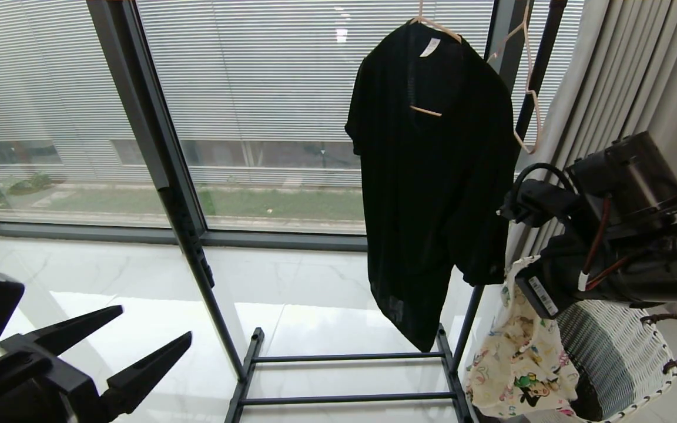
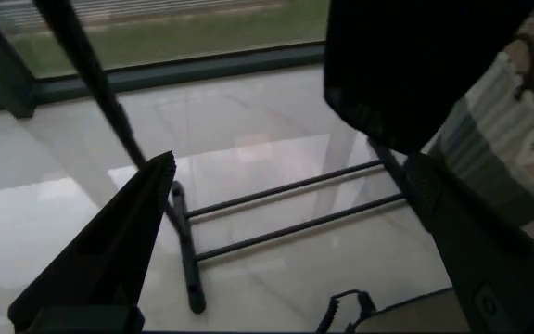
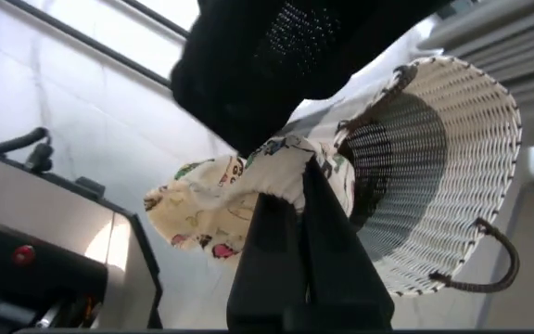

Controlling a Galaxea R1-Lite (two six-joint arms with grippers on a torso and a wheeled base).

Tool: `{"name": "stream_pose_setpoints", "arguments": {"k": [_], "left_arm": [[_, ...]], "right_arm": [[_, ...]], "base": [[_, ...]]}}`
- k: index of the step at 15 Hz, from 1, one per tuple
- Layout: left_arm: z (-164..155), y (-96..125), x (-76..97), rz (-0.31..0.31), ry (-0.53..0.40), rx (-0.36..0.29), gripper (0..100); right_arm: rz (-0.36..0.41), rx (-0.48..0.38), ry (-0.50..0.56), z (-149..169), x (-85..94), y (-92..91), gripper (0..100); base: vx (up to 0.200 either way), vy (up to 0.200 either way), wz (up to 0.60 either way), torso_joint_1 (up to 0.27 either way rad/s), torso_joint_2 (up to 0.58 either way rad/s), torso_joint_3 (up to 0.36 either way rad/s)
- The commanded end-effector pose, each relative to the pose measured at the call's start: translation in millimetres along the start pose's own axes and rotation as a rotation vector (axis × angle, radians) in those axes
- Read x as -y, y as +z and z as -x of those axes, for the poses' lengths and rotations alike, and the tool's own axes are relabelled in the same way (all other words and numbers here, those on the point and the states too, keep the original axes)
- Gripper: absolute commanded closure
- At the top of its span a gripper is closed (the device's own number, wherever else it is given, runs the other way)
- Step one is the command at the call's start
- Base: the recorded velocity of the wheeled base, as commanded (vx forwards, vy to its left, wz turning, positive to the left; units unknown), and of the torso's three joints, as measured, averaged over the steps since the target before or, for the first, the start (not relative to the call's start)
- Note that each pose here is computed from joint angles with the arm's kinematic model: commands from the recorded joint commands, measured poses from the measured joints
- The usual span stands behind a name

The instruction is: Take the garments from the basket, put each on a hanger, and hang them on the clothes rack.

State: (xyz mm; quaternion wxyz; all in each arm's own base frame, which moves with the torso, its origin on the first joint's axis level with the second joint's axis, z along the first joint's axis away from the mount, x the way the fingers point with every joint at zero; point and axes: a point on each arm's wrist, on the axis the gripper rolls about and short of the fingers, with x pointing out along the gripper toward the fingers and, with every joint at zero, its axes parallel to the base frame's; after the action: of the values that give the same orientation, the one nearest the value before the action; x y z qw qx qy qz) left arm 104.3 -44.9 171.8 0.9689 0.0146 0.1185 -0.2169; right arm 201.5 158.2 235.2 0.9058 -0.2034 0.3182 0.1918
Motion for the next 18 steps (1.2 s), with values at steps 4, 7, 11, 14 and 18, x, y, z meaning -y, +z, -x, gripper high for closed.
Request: {"name": "stream_pose_setpoints", "arguments": {"k": [4, 7, 11, 14, 18], "left_arm": [[-66.8, 12.5, 83.2, -0.003, -0.402, -0.202, 0], [-102.9, 13.2, 131.5, 0.000, -0.508, -0.239, 0], [-148.6, -13.4, 169.3, 0.006, -0.524, -0.331, 0], [-193.0, -28.4, 193.5, 0.013, -0.518, -0.290, 0], [-226.3, -43.8, 212.4, 0.007, -0.518, -0.302, 0]], "right_arm": [[0.029, 0.129, 0.070, 45.9, -10.1, 1.3, 100], [0.025, 0.162, 0.078, 58.1, -7.8, -0.5, 100], [0.016, 0.173, 0.078, 61.5, -6.4, -0.7, 100], [-0.009, 0.175, 0.079, 61.9, -5.9, -0.6, 100], [-0.035, 0.183, 0.082, 64.6, -4.9, -0.6, 100]], "base": [[0.000, 0.000, 0.00, 0.000, 0.00, 0.000], [0.000, 0.000, 0.00, 0.000, 0.00, 0.000], [0.000, 0.000, 0.00, 0.000, 0.00, 0.000], [0.000, 0.000, 0.00, 0.000, 0.00, 0.000], [0.000, 0.000, 0.00, 0.000, 0.00, 0.000]]}}
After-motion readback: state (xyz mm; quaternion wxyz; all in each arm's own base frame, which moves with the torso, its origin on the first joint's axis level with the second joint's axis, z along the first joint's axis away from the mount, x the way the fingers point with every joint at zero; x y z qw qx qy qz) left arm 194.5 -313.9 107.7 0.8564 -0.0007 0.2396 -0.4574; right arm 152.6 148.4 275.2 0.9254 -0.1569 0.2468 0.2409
